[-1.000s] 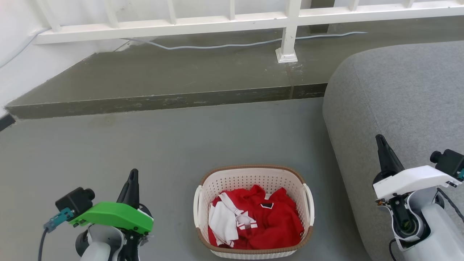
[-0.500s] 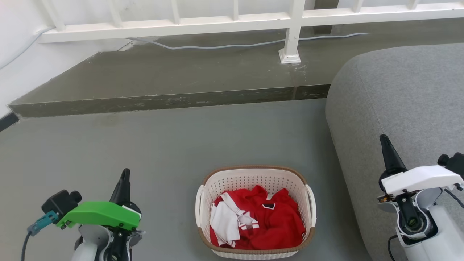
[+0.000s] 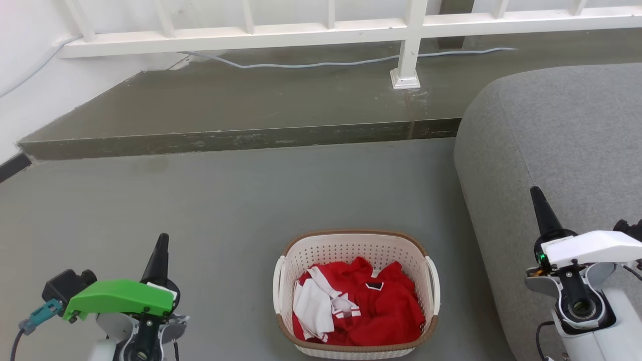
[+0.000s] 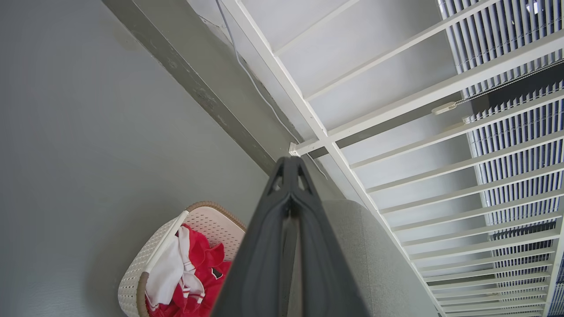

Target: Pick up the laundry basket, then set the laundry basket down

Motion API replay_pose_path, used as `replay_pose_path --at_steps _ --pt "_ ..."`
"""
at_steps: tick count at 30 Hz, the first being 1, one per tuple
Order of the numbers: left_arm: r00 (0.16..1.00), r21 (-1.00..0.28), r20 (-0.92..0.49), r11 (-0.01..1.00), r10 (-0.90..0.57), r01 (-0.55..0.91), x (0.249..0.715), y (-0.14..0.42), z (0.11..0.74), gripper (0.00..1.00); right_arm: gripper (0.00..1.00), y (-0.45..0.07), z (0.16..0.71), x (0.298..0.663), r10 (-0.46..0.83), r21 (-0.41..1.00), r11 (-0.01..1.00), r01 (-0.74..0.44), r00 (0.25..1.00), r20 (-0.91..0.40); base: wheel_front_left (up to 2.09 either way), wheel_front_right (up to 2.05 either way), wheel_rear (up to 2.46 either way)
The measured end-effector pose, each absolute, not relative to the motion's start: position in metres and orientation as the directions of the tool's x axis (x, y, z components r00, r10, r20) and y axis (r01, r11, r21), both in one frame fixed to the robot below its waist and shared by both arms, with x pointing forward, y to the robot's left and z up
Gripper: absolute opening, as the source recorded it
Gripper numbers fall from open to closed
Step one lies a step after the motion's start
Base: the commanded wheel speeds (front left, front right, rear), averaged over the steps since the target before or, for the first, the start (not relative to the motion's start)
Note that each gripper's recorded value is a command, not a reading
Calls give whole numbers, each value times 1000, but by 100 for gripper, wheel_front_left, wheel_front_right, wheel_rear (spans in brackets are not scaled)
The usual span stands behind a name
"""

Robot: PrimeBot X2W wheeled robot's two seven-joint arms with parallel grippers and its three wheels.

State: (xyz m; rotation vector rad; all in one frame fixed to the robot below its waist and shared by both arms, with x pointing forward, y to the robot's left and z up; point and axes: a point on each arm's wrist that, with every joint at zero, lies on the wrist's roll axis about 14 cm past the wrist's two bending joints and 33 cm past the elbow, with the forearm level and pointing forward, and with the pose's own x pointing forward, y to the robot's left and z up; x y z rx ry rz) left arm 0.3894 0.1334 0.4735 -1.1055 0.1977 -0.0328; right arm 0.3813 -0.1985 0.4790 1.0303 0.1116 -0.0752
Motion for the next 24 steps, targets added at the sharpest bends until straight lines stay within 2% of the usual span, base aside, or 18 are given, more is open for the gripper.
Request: replay_pose_path --at_steps 24 --pt "992 -980 -107 179 -74 -92 388 164 481 0 0 -202 482 383 -12 974 202 106 994 -106 0 0 0"
